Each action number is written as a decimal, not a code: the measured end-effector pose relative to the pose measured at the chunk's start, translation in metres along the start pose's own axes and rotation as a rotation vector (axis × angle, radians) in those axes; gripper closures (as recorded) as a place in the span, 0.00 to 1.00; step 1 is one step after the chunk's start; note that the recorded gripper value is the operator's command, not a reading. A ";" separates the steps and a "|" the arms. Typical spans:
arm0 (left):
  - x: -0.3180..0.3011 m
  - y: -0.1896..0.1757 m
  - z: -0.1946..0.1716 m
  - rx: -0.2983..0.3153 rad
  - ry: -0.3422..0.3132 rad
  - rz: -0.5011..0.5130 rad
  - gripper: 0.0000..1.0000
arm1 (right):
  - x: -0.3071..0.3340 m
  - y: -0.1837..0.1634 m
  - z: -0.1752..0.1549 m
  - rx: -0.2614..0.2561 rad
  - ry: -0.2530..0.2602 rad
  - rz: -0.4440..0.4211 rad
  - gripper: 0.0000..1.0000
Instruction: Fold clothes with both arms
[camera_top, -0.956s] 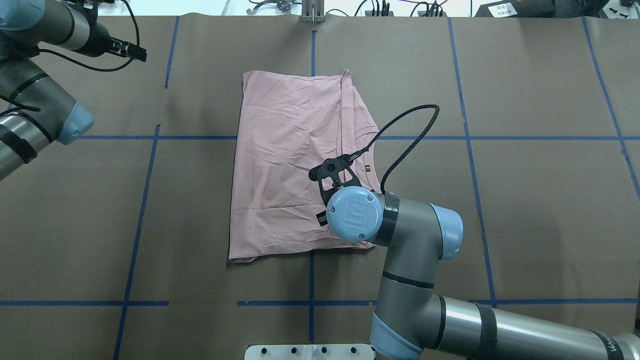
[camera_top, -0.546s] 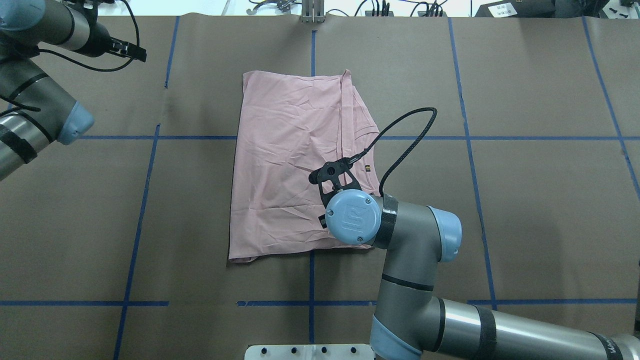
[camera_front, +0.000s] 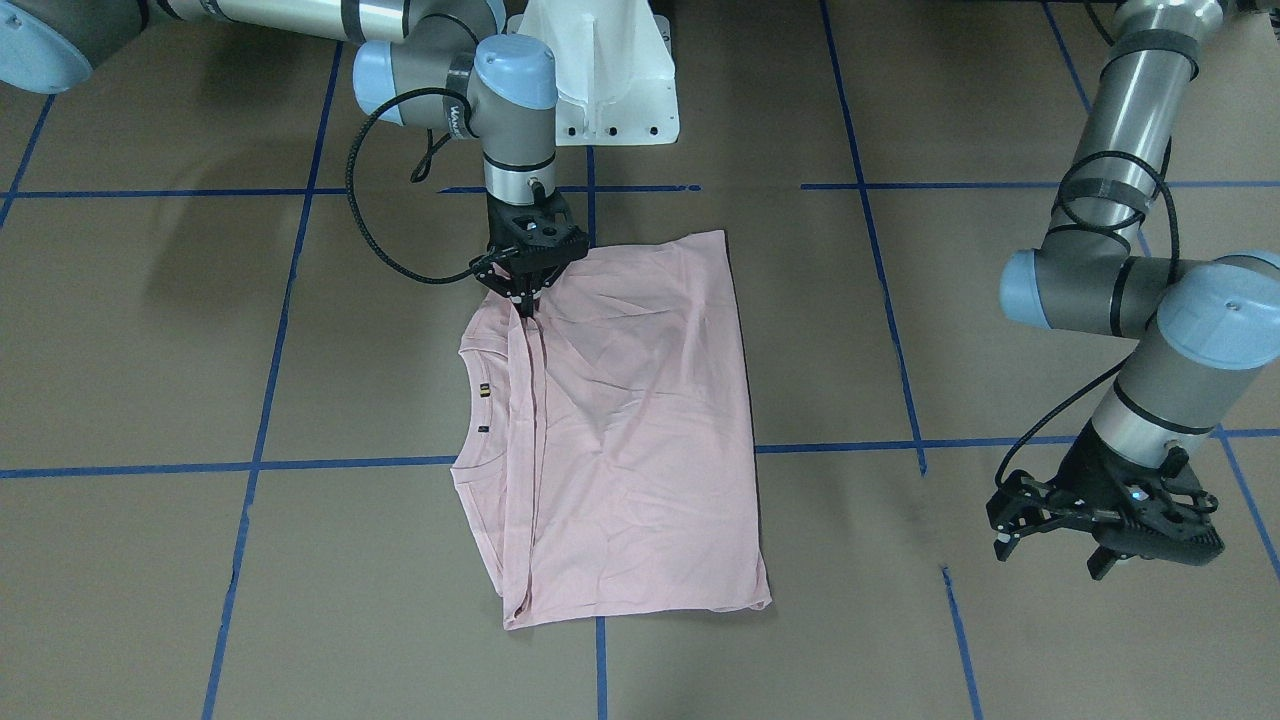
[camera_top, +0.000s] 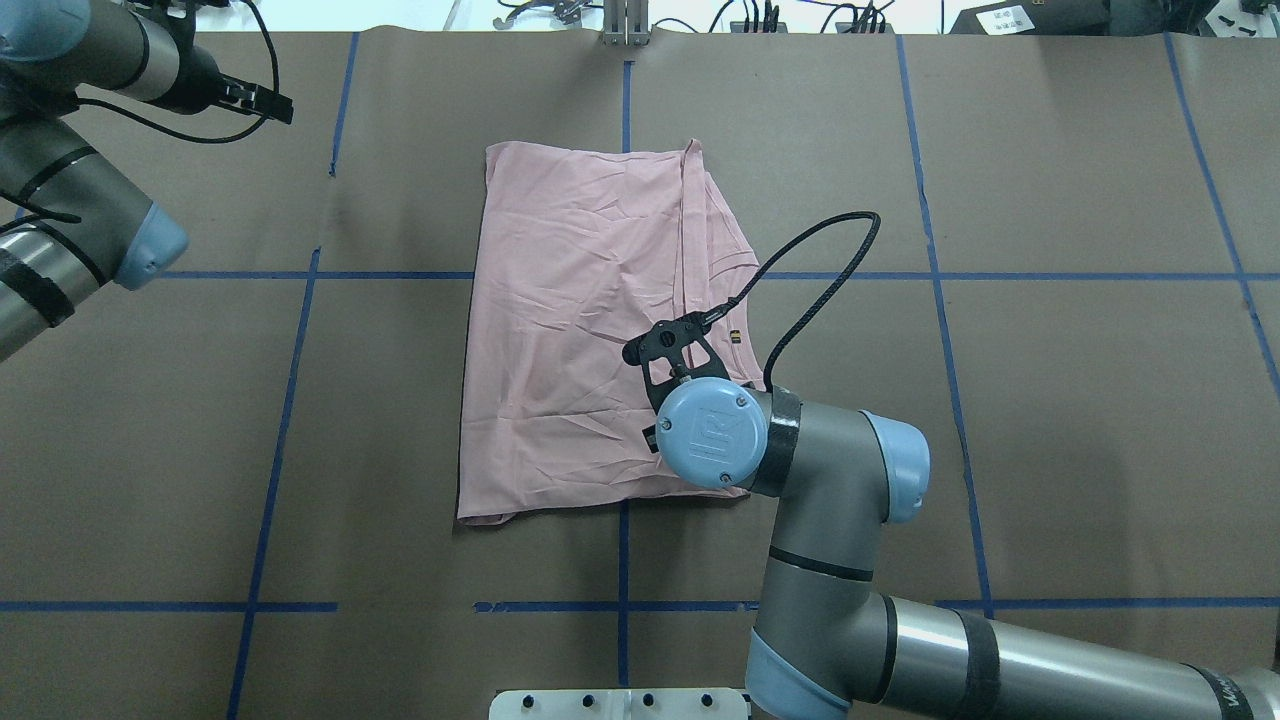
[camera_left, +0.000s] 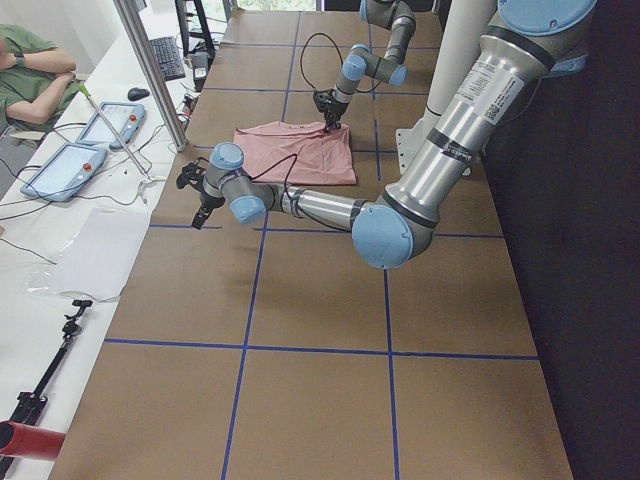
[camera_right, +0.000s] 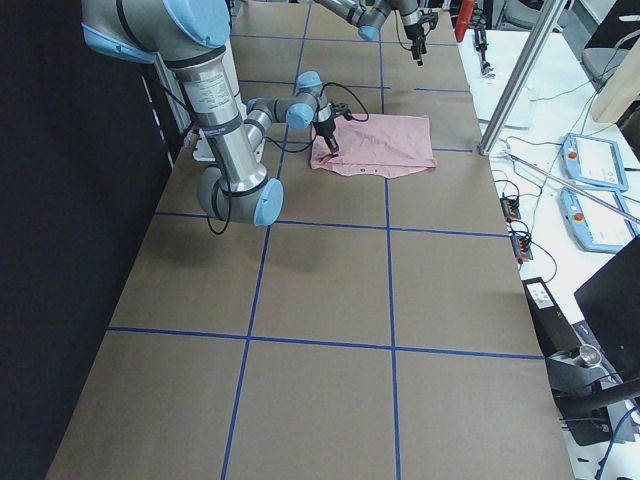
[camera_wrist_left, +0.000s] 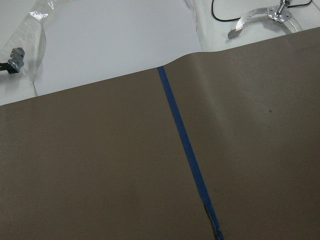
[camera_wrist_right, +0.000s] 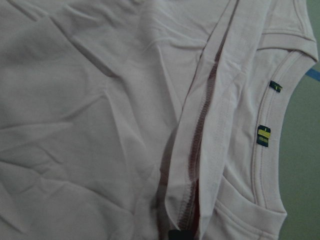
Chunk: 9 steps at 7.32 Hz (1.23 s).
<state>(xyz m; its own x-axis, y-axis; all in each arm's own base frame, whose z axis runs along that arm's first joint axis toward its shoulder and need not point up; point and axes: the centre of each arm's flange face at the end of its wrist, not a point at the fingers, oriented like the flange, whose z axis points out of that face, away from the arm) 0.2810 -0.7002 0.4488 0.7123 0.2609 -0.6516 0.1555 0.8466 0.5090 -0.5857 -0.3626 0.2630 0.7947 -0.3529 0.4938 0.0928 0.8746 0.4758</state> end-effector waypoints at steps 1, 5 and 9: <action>0.000 0.000 0.000 0.000 0.000 0.000 0.00 | 0.016 0.010 0.001 0.000 0.010 0.001 1.00; 0.001 0.001 0.001 -0.001 0.002 0.000 0.00 | 0.036 0.038 0.007 0.002 0.041 -0.015 0.00; 0.021 -0.003 -0.015 -0.003 0.063 -0.055 0.00 | 0.042 0.015 -0.029 0.037 -0.093 0.094 0.00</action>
<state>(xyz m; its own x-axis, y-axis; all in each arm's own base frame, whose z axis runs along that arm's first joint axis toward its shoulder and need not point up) 0.2853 -0.6901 0.4254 0.6579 0.2427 -0.7129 0.1912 0.8618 0.4699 -0.5335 -0.3544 0.2699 0.7395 -0.3004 0.6024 -0.0031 0.8934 0.4493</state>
